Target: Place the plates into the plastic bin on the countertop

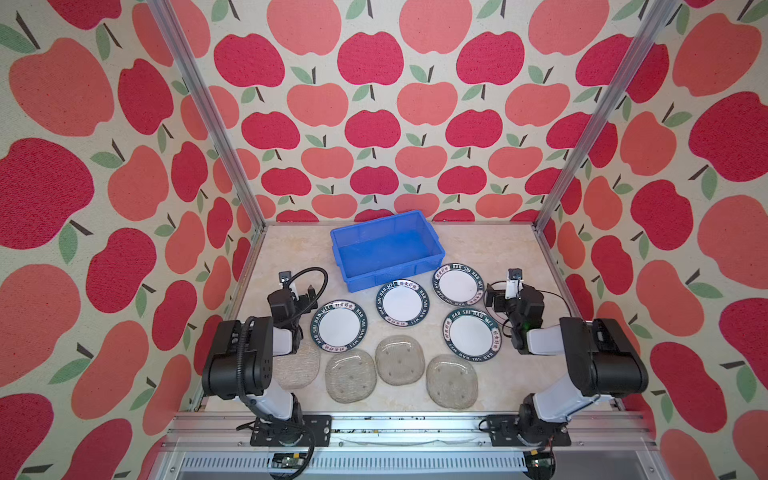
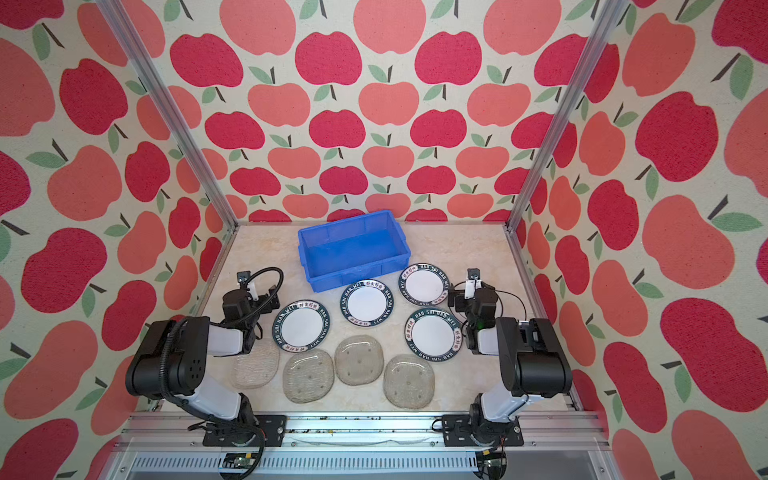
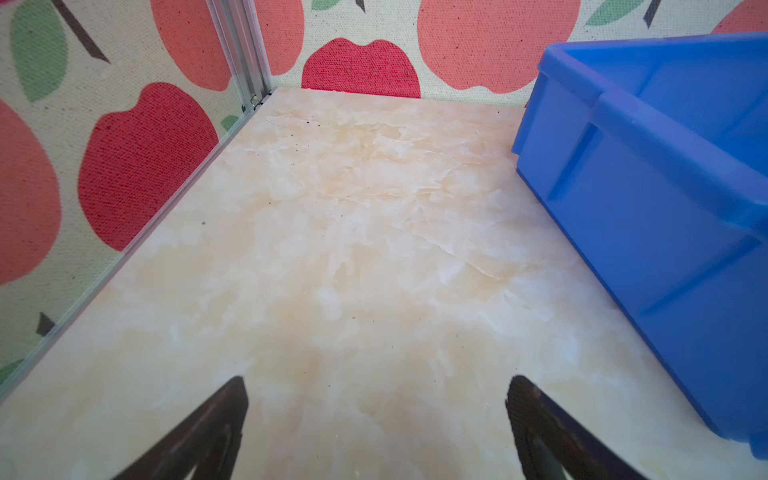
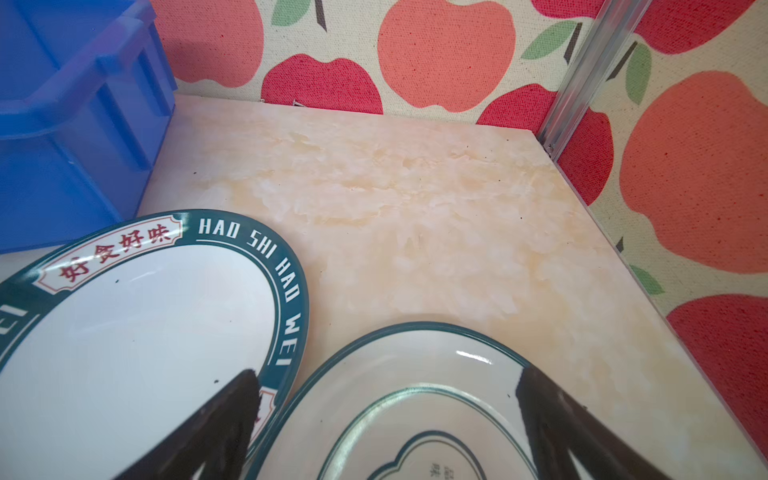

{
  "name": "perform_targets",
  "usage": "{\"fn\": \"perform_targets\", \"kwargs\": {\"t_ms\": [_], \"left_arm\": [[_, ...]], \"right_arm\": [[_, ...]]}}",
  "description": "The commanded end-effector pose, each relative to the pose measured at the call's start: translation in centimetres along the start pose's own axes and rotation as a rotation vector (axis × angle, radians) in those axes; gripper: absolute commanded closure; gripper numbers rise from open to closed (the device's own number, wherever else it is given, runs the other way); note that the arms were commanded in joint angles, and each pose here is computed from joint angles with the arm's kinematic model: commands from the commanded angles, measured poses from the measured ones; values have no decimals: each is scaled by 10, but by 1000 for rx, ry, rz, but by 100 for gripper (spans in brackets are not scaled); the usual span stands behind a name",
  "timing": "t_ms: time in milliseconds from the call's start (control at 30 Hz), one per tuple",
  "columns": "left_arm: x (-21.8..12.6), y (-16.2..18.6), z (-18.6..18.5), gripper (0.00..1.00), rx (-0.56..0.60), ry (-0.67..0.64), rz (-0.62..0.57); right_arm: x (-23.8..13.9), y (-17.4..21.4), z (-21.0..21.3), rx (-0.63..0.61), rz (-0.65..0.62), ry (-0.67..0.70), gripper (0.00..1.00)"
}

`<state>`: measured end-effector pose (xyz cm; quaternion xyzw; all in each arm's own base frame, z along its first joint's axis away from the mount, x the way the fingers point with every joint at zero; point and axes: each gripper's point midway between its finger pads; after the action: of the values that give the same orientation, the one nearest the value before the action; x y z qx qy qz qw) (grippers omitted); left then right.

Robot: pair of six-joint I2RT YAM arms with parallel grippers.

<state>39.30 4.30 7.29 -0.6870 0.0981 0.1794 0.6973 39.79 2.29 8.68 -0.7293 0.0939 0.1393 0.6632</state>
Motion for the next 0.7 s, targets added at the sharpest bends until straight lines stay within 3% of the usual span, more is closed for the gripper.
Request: {"fn": "perform_targets", "kwargs": {"t_ms": [0,667], "left_arm": [[1,-9,-1,1,5,-3,-35],[1,-10,0,1,5,-4,-36]], "right_arm": [[-1,-4,0,3,-14,-6,0],[-1,-5,0,-2,-15,-5,0]]}}
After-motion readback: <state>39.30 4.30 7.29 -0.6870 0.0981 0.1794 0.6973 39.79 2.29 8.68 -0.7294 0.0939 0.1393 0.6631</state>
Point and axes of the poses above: each gripper's point midway between its finger pads, its own x axis out along the fingers, its own z axis along the line the jaws close on, y = z × x, and after that the axes turned 2 degrees about x, right-handed
